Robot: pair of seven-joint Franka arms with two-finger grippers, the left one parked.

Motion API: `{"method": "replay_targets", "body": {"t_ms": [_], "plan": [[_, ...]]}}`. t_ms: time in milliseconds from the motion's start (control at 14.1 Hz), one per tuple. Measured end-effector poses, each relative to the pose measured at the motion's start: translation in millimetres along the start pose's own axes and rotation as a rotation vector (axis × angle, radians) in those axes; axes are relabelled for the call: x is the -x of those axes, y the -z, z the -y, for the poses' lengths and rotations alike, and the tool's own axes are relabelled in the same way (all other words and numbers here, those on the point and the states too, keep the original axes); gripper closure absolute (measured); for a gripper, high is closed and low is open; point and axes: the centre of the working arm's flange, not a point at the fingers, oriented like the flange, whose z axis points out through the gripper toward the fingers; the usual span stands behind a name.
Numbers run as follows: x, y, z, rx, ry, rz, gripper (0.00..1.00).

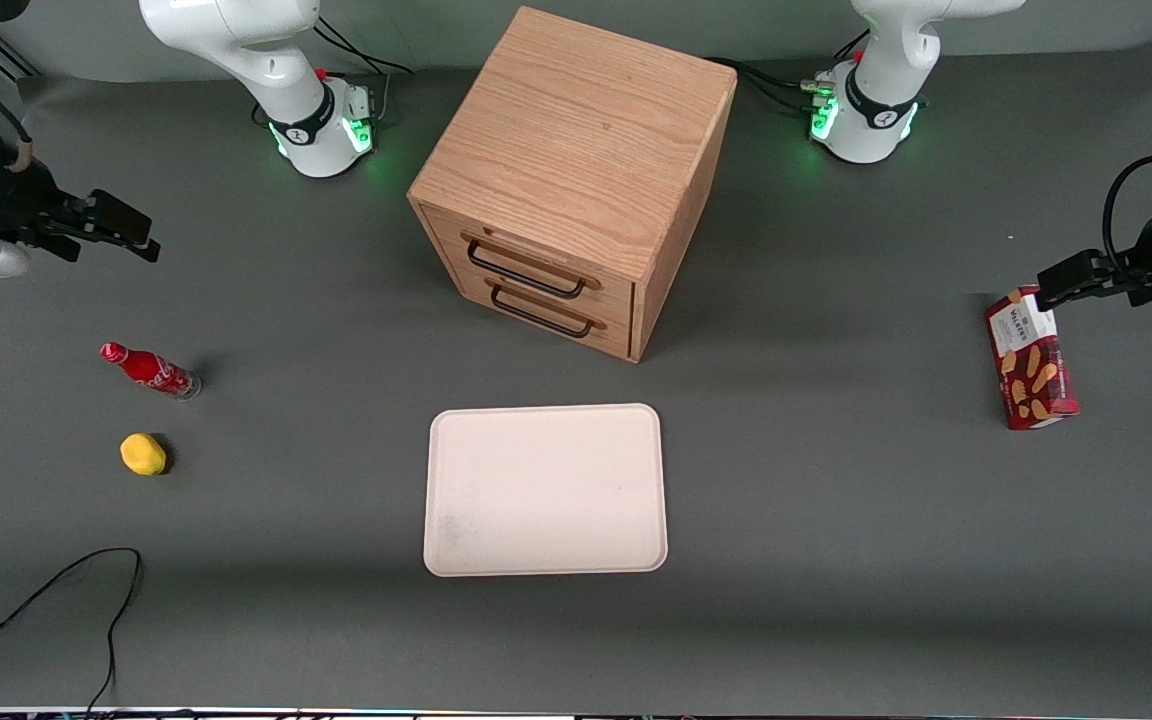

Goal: Place coke bottle on tray
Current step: 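Move the right gripper down toward the red Coca-Cola bottle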

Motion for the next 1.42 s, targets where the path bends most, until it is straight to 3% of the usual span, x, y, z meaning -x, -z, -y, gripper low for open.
{"method": "replay_targets", "body": {"t_ms": [496,780,992,1417], "plan": [[-2.9,-2.6,-6.7,0.002,-0.001,0.012,0.0],[-28.3,-38.0,-87.2,0.003,0.076,0.035,0.0],[-38.0,-90.1,-154.9,0.036,0.141,0.033,0.0],[-25.2,-191.1,-221.4,0.064,0.25,-0.032,0.0]]}}
